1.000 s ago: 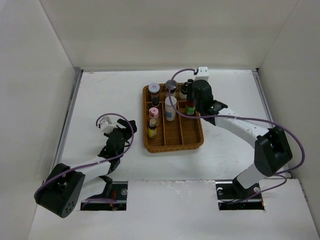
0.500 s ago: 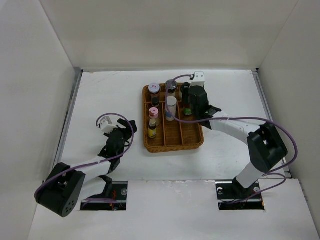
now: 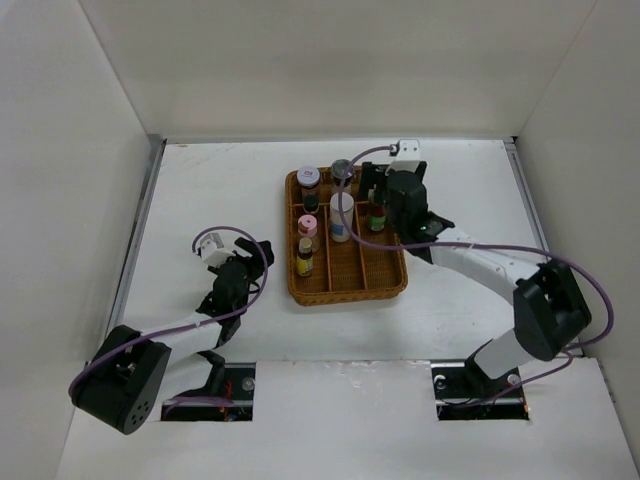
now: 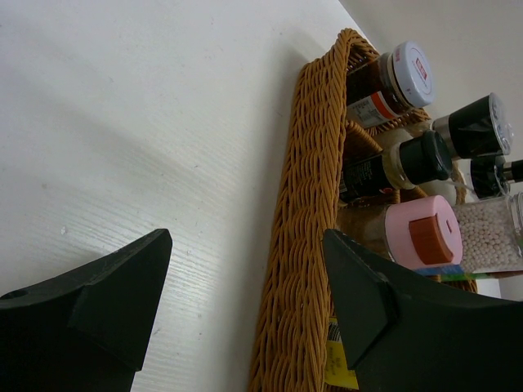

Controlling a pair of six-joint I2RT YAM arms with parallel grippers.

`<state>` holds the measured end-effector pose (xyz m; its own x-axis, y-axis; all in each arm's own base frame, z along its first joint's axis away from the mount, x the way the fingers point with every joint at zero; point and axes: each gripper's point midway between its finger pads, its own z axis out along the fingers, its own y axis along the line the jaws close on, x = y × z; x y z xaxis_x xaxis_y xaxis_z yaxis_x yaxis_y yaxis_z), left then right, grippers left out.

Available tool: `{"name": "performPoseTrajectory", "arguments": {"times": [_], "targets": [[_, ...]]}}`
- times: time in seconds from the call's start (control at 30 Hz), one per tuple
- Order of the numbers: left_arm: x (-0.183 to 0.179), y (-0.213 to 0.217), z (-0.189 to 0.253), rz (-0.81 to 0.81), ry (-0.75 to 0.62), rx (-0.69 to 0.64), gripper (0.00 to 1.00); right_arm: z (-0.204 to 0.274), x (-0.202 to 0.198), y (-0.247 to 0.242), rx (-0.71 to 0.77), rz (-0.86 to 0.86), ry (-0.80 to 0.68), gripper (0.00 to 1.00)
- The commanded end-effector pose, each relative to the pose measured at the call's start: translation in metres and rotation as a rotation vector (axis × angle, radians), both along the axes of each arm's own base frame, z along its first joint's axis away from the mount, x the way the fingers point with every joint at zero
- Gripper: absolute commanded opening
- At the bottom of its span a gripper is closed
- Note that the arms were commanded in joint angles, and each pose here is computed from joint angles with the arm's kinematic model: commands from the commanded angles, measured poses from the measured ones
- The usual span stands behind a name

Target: Organize the condiment bottles

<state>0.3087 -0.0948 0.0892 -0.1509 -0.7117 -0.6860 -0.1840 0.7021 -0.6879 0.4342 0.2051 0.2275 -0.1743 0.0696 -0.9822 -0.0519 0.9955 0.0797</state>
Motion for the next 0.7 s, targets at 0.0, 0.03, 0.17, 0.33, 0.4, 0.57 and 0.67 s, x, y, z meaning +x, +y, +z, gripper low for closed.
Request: {"name": "performPoseTrajectory", "arguments": {"times": [0.0, 0.03, 0.17, 0.33, 0.4, 0.57, 0.67], "targets": [[0.013, -0.007, 0.03, -0.003, -0.085, -0.051, 0.74, 0.07, -0.018, -0.004, 0.11, 0.005, -0.148, 1.0], [0.012, -0.007, 0.03, -0.002, -0.087, -0.05, 0.75, 0.083, -0.025, -0.011, 0.129, -0.001, -0.171, 1.0], [0.012, -0.004, 0.037, 0.005, -0.107, -0.056, 0.82, 0.116, -0.061, -0.041, 0.204, -0.028, -0.252, 1.0], [0.015, -0.003, 0.045, 0.003, -0.119, -0.057, 1.0, 0.071, -0.096, -0.089, 0.248, -0.118, -0.202, 1.0], [0.015, 0.0, 0.045, 0.003, -0.107, -0.056, 1.0, 0.044, -0.105, -0.102, 0.257, -0.146, -0.159, 1.0], [0.013, 0.003, 0.061, 0.009, -0.092, -0.057, 1.0, -0.017, -0.122, -0.135, 0.277, -0.231, -0.052, 1.0], [0.01, 0.003, 0.068, -0.002, -0.051, -0.049, 1.0, -0.036, -0.124, -0.15, 0.286, -0.279, 0.005, 1.0]]}}
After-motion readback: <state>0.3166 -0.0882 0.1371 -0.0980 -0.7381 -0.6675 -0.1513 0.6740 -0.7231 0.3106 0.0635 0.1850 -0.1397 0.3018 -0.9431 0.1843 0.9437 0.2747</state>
